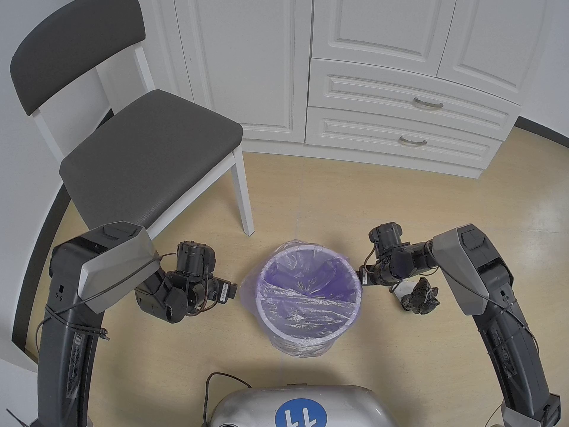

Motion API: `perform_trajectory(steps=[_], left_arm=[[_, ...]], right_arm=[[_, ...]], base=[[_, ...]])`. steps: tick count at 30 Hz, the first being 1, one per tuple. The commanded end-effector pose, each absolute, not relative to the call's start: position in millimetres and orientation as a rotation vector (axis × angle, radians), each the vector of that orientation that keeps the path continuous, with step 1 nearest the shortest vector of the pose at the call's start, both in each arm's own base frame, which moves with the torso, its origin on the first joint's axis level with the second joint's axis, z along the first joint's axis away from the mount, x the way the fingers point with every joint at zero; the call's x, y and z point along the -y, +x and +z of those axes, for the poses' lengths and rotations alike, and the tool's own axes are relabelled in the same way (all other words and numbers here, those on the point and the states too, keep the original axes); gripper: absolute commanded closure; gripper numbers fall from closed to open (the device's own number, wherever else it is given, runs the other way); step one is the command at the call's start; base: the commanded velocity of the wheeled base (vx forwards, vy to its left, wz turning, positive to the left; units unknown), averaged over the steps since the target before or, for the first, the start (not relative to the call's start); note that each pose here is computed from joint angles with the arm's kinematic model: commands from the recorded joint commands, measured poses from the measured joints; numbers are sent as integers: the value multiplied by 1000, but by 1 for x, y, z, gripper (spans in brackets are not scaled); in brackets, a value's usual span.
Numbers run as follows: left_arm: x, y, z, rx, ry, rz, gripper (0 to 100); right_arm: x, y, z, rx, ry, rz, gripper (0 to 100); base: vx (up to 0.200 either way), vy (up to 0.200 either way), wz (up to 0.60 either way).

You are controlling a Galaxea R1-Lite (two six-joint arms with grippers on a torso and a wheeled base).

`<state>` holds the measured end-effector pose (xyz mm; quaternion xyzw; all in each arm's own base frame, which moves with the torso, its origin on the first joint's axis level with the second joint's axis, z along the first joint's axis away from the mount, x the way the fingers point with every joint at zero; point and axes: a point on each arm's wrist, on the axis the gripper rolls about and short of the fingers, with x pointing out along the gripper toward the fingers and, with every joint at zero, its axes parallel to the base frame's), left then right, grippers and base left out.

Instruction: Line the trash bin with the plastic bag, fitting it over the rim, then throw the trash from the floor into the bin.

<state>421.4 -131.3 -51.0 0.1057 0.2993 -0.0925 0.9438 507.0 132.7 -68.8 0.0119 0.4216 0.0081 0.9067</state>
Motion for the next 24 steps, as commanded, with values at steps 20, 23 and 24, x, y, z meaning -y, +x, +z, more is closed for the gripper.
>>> perform_trajectory(steps=[20,23,24], left_arm=[[126,405,-55,-558,164,-150,0],[125,401,-56,-567,164,-151,0],[125,401,-57,-568,163,-150,0]], right_arm=[[-128,528,-28,-583,231,-34,0],[-117,518,16,-632,209,-55,0],[-116,517,20,-641,202,-56,0]], base=[[0,0,0],[0,0,0],[0,0,0]])
